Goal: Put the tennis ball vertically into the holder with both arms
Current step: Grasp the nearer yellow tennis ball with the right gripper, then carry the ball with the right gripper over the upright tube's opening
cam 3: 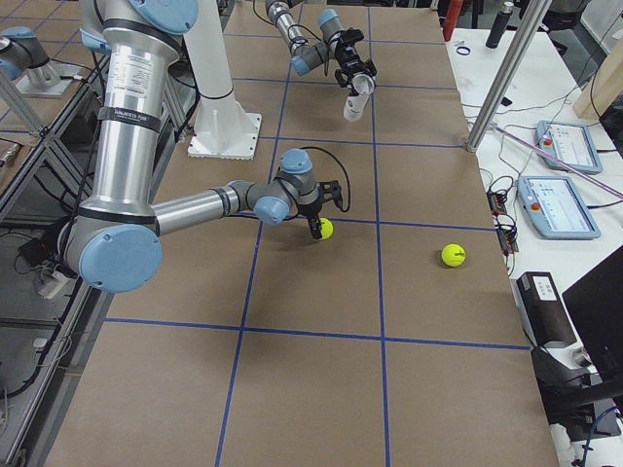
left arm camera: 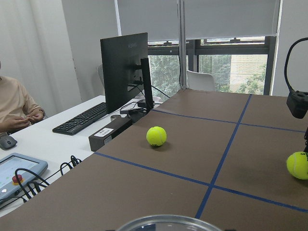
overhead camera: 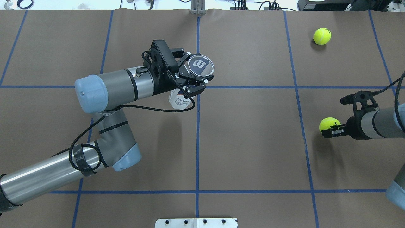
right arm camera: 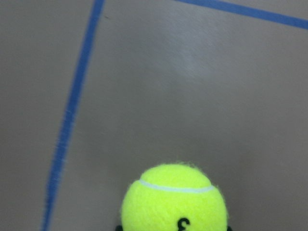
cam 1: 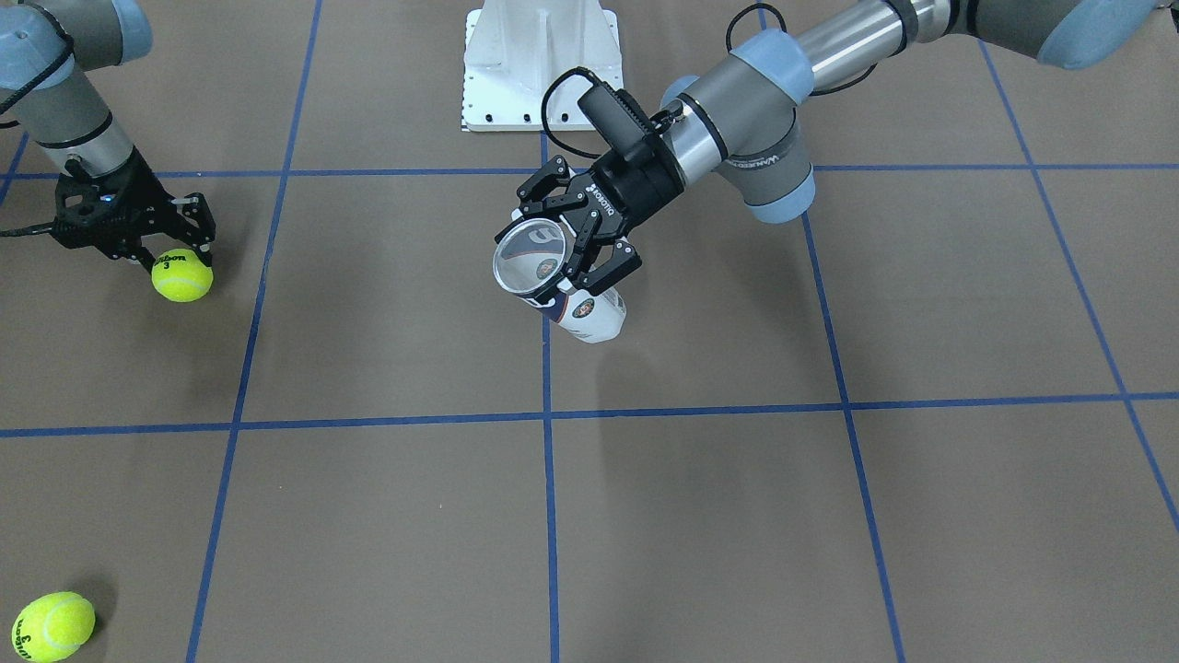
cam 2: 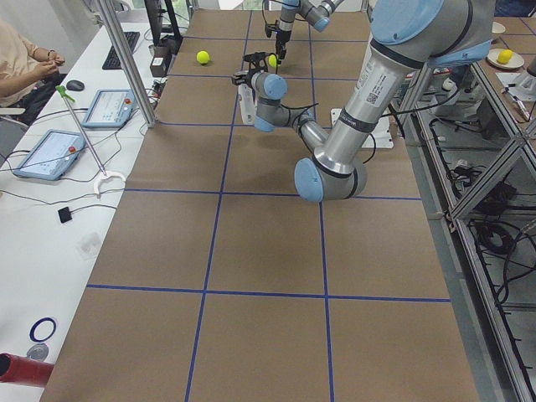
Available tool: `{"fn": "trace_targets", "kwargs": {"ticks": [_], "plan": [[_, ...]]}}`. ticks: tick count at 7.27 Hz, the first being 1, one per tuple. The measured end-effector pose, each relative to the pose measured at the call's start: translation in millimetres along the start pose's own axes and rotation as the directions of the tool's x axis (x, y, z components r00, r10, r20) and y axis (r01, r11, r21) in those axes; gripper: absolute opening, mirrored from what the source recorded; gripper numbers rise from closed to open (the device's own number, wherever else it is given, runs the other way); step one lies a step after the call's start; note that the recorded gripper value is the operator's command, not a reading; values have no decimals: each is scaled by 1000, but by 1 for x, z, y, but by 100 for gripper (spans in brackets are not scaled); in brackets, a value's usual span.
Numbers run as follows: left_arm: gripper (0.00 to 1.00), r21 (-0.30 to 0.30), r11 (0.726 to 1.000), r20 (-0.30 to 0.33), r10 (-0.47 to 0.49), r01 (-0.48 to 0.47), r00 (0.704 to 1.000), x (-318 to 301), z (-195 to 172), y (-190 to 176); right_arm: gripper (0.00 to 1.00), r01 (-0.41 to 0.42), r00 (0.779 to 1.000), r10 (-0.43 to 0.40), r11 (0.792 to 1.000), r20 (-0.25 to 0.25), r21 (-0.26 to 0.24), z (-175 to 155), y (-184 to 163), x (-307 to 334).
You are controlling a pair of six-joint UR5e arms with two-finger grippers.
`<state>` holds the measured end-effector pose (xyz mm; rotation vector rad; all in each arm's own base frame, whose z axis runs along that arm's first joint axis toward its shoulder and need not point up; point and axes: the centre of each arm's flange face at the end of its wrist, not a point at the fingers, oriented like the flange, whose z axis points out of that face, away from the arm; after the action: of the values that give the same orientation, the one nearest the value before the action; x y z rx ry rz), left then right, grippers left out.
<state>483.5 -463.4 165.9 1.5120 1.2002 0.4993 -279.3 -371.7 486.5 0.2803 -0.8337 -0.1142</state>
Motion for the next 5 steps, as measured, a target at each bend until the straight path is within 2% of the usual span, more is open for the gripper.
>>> {"fn": "trace_targets", "kwargs": {"ticks": [1,3,4,5], "plan": [[77,-1,1000,-1,0,0,1000,1,0,1,0,-27,995,26,1000,94,8,-21,-24,-25],[77,-7,1000,-2,-1,1,1000,2,1,4,0,-88,957,82,996,280,9,-69,-80,-85],[77,-12,1000,-2,-1,1,1000,2,2,6,0,-110,939,105,994,327,-3,-96,-109,-120],[77,-16,1000,-5,1,-1,1000,3,3,8,0,-130,932,132,991,337,-29,-127,-136,-161]]}}
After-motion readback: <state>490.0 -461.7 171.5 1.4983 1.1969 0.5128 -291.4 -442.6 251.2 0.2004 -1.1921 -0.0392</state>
